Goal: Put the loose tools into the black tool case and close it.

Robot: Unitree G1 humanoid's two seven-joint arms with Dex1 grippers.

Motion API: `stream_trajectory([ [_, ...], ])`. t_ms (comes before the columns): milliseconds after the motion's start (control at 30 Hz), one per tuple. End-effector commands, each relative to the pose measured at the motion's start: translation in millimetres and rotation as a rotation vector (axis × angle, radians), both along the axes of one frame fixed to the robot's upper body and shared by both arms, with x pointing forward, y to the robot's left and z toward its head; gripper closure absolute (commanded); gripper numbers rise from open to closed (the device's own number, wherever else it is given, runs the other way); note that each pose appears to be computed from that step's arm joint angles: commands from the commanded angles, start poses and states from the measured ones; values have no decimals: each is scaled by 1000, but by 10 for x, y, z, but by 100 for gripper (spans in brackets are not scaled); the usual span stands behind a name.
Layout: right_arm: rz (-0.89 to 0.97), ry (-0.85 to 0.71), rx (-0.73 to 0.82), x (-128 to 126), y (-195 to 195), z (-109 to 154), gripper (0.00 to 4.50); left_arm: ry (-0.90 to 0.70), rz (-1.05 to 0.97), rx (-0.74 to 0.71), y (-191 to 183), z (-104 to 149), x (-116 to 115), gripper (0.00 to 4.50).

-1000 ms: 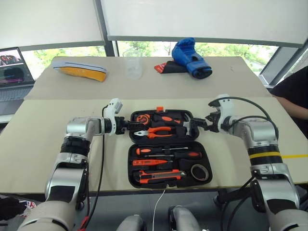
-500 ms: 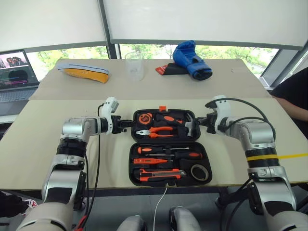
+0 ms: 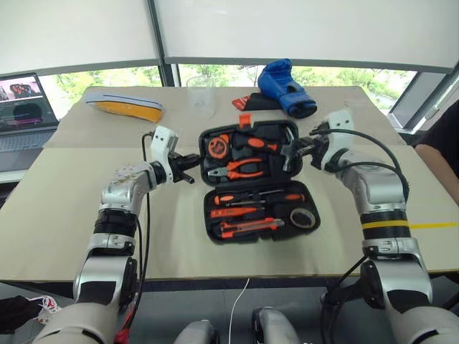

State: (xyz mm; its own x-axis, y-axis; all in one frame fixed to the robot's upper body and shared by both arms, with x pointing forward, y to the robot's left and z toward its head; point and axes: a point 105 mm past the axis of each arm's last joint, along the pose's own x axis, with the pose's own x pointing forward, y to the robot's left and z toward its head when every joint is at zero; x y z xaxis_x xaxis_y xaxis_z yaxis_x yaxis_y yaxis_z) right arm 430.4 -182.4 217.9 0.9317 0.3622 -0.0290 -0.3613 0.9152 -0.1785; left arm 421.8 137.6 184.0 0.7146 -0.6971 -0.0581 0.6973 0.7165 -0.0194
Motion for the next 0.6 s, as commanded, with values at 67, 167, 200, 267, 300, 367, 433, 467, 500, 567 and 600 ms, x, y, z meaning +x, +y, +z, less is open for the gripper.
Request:
stream_trajectory([
  [67,37,-123,-74,-158,55,-20,450,-227,-165,145,-265,100,-224,449],
  [167,34,-99,-114,-260,-2,-294,450,-246,-198,185,-284,-30,-331,449],
  [200,40,-95,-129,-320,-24,-382,450,-245,-202,188,-281,-69,-370,449],
  [267,64,-97,-147,-469,-60,-491,450,-239,-203,189,-260,-127,-453,449],
  [300,81,-98,-148,-549,-76,-518,450,-230,-200,184,-242,-151,-495,449],
  [367,110,-90,-133,-697,-122,-543,450,-207,-189,172,-200,-192,-569,449],
  [433,121,-90,-138,-806,-196,-538,415,-190,-182,176,-161,-237,-638,450],
  [467,130,-87,-133,-866,-252,-503,378,-180,-176,175,-120,-251,-669,450],
  [500,142,-87,-131,-922,-295,-458,360,-173,-169,172,-80,-252,-694,378],
  [567,182,-90,-148,-1044,-360,-316,281,-161,-183,166,-8,-203,-776,309],
  [600,202,-77,-169,-1101,-390,-270,248,-157,-203,175,20,-172,-829,272],
])
